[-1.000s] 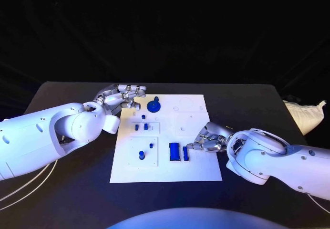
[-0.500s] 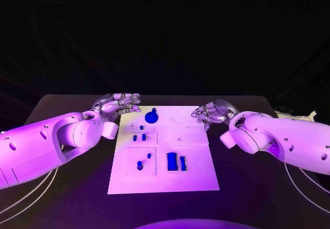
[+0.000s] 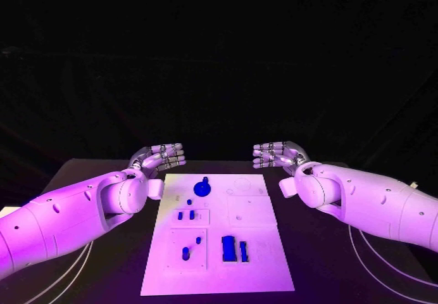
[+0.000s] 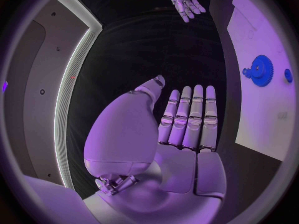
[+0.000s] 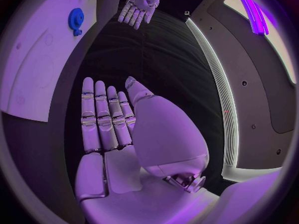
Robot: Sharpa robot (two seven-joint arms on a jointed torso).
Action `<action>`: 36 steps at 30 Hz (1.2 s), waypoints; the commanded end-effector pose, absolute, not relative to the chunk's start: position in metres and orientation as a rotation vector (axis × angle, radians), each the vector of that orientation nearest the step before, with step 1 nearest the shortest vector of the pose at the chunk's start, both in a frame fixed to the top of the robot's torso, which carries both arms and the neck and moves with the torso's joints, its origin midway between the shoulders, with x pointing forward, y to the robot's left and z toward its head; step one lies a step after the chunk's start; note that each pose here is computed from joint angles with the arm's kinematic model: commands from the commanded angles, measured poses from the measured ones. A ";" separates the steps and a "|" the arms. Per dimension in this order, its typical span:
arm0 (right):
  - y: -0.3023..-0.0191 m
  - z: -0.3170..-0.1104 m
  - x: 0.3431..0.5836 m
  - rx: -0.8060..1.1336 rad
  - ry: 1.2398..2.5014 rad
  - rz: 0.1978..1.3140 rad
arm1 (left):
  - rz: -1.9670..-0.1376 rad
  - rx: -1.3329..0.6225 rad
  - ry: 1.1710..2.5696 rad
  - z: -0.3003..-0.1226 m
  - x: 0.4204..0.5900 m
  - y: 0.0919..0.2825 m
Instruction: Assemble the parts on the task board
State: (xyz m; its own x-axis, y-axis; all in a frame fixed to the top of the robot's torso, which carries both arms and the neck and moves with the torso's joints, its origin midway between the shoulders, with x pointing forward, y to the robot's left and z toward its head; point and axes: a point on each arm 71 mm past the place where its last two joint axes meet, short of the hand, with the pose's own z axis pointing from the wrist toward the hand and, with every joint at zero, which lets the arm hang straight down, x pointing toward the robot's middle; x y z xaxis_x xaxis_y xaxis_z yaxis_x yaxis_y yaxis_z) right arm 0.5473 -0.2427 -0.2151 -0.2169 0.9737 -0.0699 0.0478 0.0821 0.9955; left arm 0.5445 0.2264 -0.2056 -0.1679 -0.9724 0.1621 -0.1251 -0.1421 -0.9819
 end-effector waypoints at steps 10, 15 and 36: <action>-0.236 -0.219 0.544 1.099 1.391 1.291 | -1.373 -1.304 1.321 -0.210 0.536 0.220; -0.223 -0.223 0.524 1.131 1.336 1.284 | -1.326 -1.282 1.292 -0.217 0.516 0.211; -0.192 -0.224 0.462 1.209 1.218 1.229 | -1.229 -1.209 1.218 -0.224 0.462 0.192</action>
